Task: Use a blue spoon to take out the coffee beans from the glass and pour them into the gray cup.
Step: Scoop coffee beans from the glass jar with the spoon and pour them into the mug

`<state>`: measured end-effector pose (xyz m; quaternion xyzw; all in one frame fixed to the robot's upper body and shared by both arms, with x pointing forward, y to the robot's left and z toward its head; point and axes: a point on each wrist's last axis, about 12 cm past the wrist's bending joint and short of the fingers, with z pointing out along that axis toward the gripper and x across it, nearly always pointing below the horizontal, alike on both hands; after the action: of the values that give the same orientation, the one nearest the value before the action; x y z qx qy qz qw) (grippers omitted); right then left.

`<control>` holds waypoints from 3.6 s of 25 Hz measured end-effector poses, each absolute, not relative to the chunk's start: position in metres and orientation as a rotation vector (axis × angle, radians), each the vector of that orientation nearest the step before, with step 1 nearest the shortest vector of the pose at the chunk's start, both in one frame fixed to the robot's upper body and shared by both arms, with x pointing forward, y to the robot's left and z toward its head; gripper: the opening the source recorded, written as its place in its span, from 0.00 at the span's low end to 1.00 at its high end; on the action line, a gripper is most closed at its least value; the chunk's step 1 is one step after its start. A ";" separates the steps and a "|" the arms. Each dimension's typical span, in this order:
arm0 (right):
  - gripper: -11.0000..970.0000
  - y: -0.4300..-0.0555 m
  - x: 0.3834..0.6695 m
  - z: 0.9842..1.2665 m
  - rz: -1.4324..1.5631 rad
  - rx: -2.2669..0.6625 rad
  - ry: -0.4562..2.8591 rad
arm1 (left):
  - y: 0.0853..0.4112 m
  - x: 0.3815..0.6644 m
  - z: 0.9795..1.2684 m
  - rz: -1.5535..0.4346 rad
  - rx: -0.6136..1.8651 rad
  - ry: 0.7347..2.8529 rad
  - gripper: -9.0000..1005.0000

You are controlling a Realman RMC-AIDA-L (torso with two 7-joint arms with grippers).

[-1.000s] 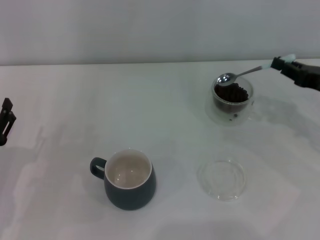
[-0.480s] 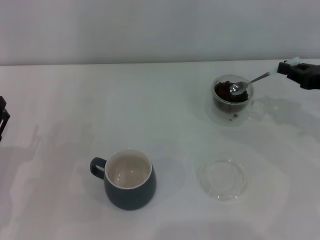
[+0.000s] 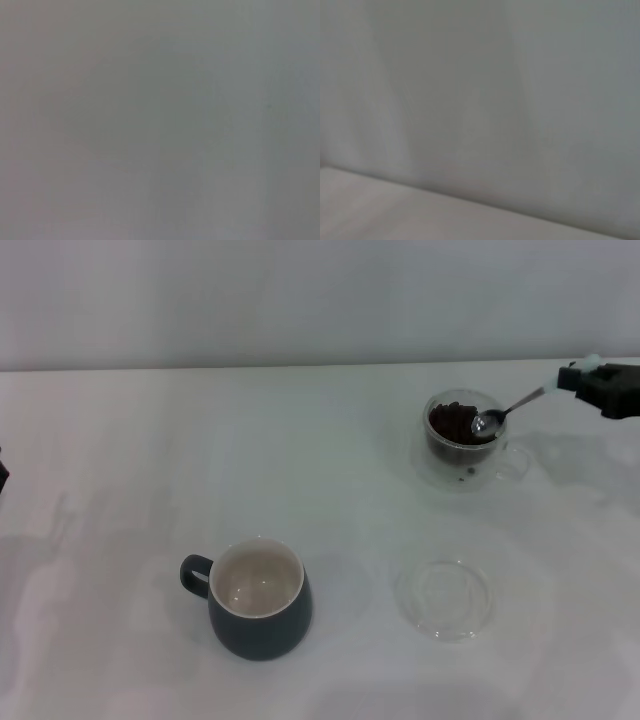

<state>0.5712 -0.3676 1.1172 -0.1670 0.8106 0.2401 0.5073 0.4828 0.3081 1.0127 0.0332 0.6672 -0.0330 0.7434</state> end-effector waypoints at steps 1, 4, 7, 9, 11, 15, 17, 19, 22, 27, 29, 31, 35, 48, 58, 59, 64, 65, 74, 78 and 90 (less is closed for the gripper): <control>0.15 -0.366 0.571 1.117 0.575 -0.412 1.960 | 0.308 0.483 1.013 -0.072 0.070 1.462 0.77; 0.15 -0.364 0.571 1.114 0.568 -0.424 1.972 | 0.308 0.482 1.012 -0.072 0.068 1.463 0.77; 0.15 -0.363 0.571 1.114 0.569 -0.424 1.974 | 0.308 0.482 1.012 -0.073 0.066 1.463 0.77; 0.15 -0.361 0.571 1.113 0.577 -0.424 1.978 | 0.308 0.482 1.012 -0.074 0.065 1.463 0.77; 0.15 -0.358 0.571 1.111 0.589 -0.416 1.981 | 0.307 0.482 1.012 -0.075 0.064 1.463 0.77; 0.15 -0.357 0.572 1.110 0.622 -0.352 2.002 | 0.307 0.482 1.012 -0.076 0.064 1.464 0.77; 0.15 -0.358 0.572 1.109 0.638 -0.309 2.014 | 0.308 0.482 1.012 -0.074 0.062 1.466 0.77; 0.15 -0.356 0.572 1.108 0.656 -0.278 2.026 | 0.308 0.481 1.012 -0.074 0.061 1.467 0.77; 0.15 -0.355 0.574 1.107 0.676 -0.228 2.046 | 0.308 0.481 1.011 -0.073 0.061 1.468 0.77; 0.15 -0.353 0.578 1.107 0.714 -0.157 2.070 | 0.309 0.480 1.010 -0.067 0.061 1.479 0.77; 0.15 -0.353 0.578 1.107 0.729 -0.118 2.077 | 0.310 0.479 1.009 -0.063 0.059 1.483 0.77; 0.15 -0.353 0.579 1.107 0.747 -0.078 2.080 | 0.311 0.478 1.008 -0.061 0.058 1.486 0.77; 0.15 -0.353 0.579 1.107 0.784 -0.015 2.084 | 0.312 0.477 1.008 -0.057 0.057 1.489 0.77; 0.15 -0.356 0.574 1.097 0.902 0.183 2.053 | 0.315 0.476 1.008 -0.050 0.076 1.491 0.77; 0.15 -0.362 0.571 1.090 0.956 0.310 2.010 | 0.319 0.476 1.008 -0.036 0.085 1.494 0.77; 0.15 -0.361 0.571 1.089 0.962 0.320 2.009 | 0.319 0.476 1.008 -0.035 0.086 1.494 0.77; 0.15 -0.362 0.570 1.083 1.002 0.384 1.990 | 0.321 0.476 1.008 -0.030 0.090 1.494 0.77; 0.15 -0.362 0.569 1.083 1.003 0.387 1.990 | 0.321 0.476 1.008 -0.030 0.091 1.494 0.77; 0.15 -0.363 0.568 1.076 1.037 0.477 1.982 | 0.321 0.476 1.009 -0.029 0.092 1.490 0.77; 0.15 -0.370 0.563 1.073 1.068 0.547 1.945 | 0.322 0.475 1.009 -0.027 0.093 1.490 0.77; 0.15 -0.377 0.553 1.075 1.160 0.579 1.886 | 0.321 0.475 1.009 -0.027 0.093 1.489 0.77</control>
<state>0.5526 -0.3773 1.0753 0.2304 0.7503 0.4613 0.4137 0.4747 0.3213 1.0086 0.0422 0.6775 -0.0123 0.7342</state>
